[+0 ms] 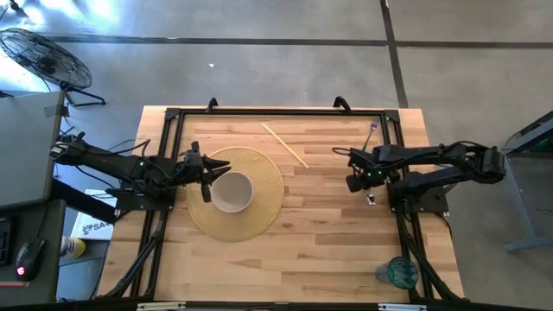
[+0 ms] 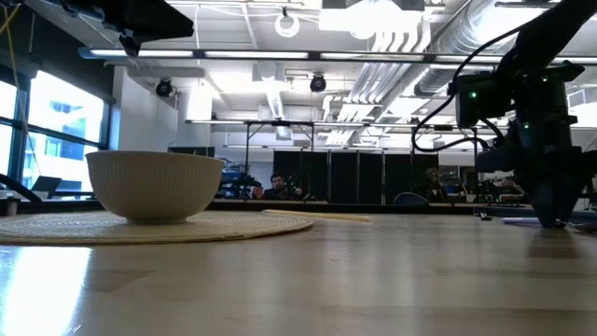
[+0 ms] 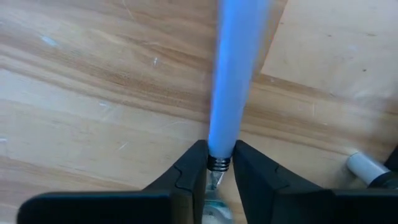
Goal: Pick & Place Utensil
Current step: Put the violet spoon into the white bowl
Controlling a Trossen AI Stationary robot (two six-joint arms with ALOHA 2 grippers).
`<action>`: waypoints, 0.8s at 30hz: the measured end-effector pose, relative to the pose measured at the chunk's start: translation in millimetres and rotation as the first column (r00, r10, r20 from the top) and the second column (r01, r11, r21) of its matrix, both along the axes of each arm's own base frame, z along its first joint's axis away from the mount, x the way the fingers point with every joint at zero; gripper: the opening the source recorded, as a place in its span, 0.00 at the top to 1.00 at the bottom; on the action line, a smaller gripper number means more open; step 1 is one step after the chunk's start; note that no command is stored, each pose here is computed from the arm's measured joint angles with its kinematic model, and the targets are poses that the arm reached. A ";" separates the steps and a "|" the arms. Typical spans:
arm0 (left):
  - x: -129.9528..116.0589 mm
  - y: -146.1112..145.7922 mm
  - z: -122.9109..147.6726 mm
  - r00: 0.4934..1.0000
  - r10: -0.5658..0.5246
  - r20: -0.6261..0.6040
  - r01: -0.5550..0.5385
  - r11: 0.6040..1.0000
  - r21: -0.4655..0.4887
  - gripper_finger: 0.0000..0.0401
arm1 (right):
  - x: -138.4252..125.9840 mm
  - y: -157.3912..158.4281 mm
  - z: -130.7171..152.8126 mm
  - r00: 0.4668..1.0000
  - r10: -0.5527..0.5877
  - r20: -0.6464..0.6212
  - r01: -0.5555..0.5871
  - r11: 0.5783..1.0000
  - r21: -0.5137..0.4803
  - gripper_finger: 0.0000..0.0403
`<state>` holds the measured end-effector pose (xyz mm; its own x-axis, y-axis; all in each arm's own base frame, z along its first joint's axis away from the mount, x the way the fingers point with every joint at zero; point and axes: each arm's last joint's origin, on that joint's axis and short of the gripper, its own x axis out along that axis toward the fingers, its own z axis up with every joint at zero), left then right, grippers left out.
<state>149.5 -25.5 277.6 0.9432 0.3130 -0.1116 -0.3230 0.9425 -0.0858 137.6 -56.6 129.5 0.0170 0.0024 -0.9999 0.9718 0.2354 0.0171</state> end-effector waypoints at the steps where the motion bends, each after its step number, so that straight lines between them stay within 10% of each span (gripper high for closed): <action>1: 0.0 0.0 0.0 1.000 0.000 0.000 0.000 1.000 0.000 0.83 | 0.1 -0.1 0.0 1.000 0.000 0.000 0.000 1.000 -0.003 0.85; 24: 0.0 0.0 0.2 1.000 0.000 0.002 0.000 1.000 -0.004 0.83 | 72.6 7.3 81.6 0.932 0.244 0.269 -0.130 0.915 -0.381 0.90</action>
<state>149.5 -25.5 277.8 0.9432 0.3130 -0.1111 -0.3232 0.9420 -0.0899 210.2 -49.3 211.1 0.3545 -0.3138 -0.8808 0.8692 0.4580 0.1867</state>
